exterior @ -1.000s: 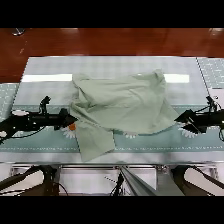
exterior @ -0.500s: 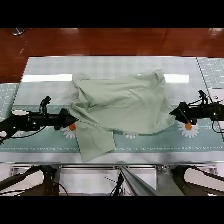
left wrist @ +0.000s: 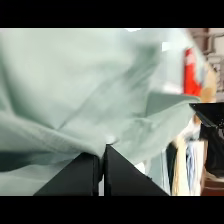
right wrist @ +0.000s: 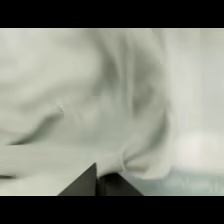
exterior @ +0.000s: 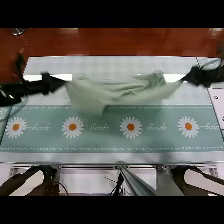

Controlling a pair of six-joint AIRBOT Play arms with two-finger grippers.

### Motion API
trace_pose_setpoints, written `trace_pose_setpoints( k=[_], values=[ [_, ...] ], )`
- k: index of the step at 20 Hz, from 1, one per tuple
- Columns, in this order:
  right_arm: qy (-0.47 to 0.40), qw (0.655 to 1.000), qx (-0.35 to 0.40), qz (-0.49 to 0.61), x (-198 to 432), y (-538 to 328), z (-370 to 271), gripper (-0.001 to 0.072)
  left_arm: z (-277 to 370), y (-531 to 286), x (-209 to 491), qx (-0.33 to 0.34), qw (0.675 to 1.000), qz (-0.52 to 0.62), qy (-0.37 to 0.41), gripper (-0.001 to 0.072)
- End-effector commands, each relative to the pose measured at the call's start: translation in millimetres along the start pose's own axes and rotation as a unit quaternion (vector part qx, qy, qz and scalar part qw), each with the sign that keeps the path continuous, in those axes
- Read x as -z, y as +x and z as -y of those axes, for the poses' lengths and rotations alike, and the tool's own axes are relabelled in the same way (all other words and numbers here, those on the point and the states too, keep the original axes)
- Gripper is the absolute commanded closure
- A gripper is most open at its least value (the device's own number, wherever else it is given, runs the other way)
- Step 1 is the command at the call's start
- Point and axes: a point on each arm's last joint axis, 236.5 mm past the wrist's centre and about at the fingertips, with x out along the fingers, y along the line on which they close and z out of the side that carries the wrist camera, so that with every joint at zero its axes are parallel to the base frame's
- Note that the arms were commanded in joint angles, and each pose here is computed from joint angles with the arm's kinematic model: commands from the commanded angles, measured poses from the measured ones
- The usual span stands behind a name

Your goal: Fold the shirts.

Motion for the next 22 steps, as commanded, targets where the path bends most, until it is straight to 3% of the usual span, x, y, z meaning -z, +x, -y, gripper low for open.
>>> trace_pose_setpoints(
  k=[1, 6, 10, 13, 17, 22],
  values=[
    [-0.113, 0.977, 0.036, 0.175, -97.7, -132.2, -88.4, 0.0688, 153.9, -72.7, -93.4, 0.037, 0.977, 0.152, 0.142, 0.0684],
    [-0.213, 0.914, 0.08, 0.336, -76.5, -293.4, -186.9, 0.0687, 287.3, -214.0, -108.9, -0.109, 0.881, 0.309, 0.341, 0.0684],
    [-0.253, 0.892, 0.08, 0.364, -1.8, -348.4, -231.1, 0.0688, 308.6, -311.5, -59.6, -0.238, 0.801, 0.386, 0.39, 0.0683],
    [-0.284, 0.863, 0.084, 0.409, 50.3, -389.1, -259.5, 0.0687, 310.6, -354.9, -9.2, -0.29, 0.769, 0.403, 0.403, 0.0683],
    [-0.278, 0.848, 0.114, 0.437, 91.6, -414.7, -258.6, 0.0688, 287.4, -363.0, 30.1, -0.329, 0.78, 0.364, 0.388, 0.0683],
    [-0.21, 0.909, 0.138, 0.333, 94.9, -355.0, -202.2, 0.0688, 215.0, -319.2, 22.9, -0.359, 0.834, 0.271, 0.319, 0.0683]
  ],
)
